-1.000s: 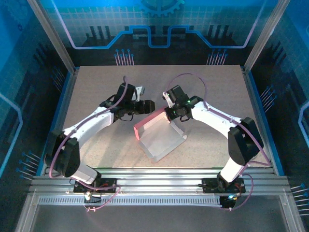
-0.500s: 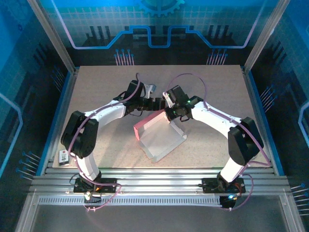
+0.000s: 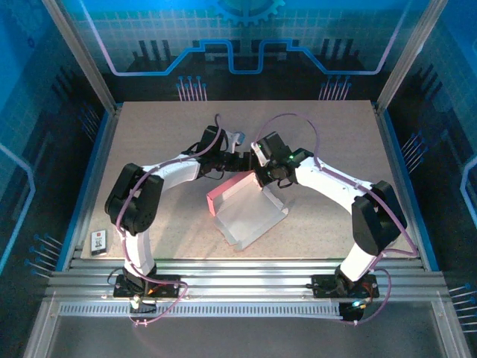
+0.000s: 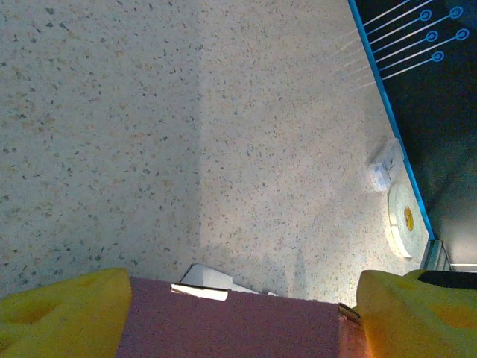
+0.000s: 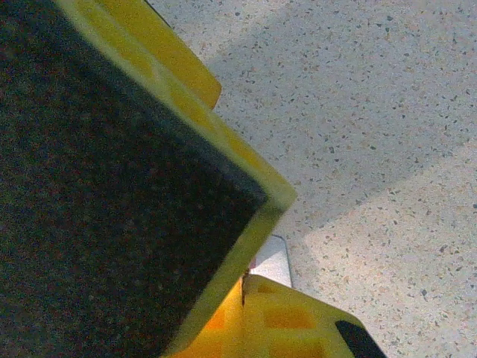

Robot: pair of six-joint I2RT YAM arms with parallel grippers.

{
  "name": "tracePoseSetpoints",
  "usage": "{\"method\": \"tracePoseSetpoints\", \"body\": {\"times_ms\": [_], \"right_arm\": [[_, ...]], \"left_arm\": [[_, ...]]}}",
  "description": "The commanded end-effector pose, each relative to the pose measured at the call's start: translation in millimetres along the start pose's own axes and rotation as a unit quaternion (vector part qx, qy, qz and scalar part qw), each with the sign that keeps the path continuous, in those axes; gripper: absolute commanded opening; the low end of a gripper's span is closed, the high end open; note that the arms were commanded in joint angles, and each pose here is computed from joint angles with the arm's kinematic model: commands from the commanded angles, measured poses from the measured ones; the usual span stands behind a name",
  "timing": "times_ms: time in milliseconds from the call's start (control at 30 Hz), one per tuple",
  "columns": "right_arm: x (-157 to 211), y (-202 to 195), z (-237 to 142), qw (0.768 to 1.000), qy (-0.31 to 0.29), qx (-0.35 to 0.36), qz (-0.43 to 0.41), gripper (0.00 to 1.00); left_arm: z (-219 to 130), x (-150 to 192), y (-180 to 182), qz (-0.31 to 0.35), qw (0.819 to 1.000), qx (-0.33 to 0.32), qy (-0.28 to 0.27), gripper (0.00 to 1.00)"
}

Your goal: Fold the paper box

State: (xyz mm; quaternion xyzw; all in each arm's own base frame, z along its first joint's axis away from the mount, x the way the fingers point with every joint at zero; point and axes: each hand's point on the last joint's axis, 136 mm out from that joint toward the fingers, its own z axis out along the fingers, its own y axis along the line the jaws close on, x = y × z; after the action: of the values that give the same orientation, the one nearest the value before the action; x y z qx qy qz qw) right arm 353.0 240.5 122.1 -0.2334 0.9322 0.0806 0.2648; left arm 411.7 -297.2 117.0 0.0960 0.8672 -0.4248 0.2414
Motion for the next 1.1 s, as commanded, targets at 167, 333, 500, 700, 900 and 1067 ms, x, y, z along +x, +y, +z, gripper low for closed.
{"method": "tracePoseSetpoints", "body": {"times_ms": [167, 333, 500, 700, 900, 1067], "right_arm": [[11, 15, -5, 0.999, 0.017, -0.030, -0.004, 0.14], [0, 21, -22, 0.998, -0.006, -0.064, -0.008, 0.20], [-9, 24, -43, 0.993, -0.042, -0.108, -0.012, 0.32], [-14, 12, -71, 0.984, -0.118, -0.132, -0.005, 0.65], [1, -12, -63, 0.983, -0.129, -0.131, 0.005, 0.81], [9, -25, -46, 0.982, -0.130, -0.134, 0.030, 0.79]], "left_arm": [[5, 6, 8, 0.002, 1.000, -0.001, 0.009, 0.79], [5, 10, 11, 0.002, 1.000, -0.003, 0.014, 0.78], [5, 12, 13, 0.003, 1.000, -0.006, 0.016, 0.77], [3, 10, 10, 0.005, 1.000, -0.004, 0.013, 0.76], [1, 10, 9, 0.007, 1.000, -0.006, 0.015, 0.76], [0, 9, 8, 0.006, 1.000, -0.006, 0.014, 0.76]]}}
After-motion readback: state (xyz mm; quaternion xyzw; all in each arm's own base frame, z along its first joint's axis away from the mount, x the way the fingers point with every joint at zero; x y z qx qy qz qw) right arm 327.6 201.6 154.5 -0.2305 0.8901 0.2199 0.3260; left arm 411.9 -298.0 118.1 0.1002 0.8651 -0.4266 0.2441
